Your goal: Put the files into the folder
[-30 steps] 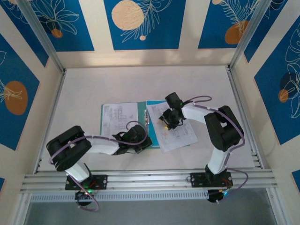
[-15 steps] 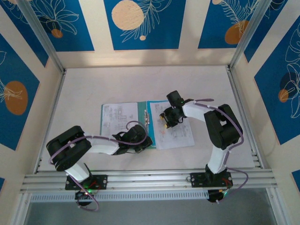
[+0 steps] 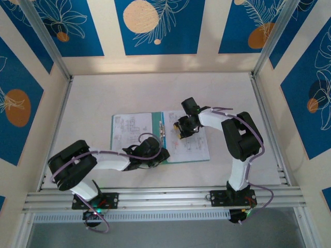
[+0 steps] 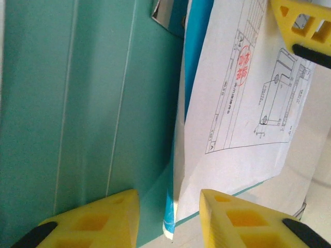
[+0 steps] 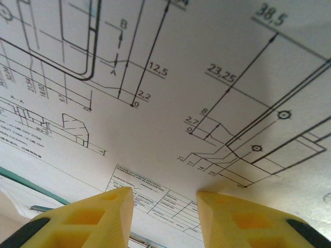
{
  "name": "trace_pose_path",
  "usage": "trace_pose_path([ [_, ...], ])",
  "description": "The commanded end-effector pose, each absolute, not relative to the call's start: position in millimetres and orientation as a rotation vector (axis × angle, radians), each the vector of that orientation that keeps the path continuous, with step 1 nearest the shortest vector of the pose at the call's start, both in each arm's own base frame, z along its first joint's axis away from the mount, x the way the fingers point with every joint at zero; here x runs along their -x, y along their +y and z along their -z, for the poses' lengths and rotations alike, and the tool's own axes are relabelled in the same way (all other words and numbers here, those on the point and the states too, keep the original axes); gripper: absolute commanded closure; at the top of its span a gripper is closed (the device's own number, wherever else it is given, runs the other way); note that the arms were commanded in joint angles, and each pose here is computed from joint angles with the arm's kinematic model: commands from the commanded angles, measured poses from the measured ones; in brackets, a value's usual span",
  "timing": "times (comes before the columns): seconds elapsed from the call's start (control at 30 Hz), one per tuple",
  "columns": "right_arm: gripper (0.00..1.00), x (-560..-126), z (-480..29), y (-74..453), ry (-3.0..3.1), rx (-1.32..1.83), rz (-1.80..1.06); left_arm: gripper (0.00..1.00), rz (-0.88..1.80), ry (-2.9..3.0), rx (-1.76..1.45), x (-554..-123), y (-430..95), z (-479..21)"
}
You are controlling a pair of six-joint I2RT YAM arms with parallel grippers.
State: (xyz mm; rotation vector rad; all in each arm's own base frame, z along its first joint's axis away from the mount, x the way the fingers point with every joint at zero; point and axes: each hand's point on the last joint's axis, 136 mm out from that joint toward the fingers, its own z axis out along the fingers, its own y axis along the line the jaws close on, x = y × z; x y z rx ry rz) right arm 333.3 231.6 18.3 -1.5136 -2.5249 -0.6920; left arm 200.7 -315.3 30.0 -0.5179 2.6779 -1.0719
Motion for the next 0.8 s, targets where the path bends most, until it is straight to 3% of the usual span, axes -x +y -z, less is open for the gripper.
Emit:
trace_pose_path([
  [0.0, 0.60, -300.0, 25.2, 208.0, -2.469, 1.575, 0.397, 0.63, 0.984, 2.694, 0.528, -201.9, -302.4, -23.2],
  [0.3, 0.60, -302.6, 27.2, 207.9, -2.447, 1.584, 0.396, 0.62, 0.981, 2.706, 0.489, -207.2, -311.9, -23.5],
  [0.77, 0.60, -298.2, 30.5, 205.3, -2.412, 1.615, 0.373, 0.80, 0.932, 2.739, 0.444, -211.0, -318.1, -16.0],
])
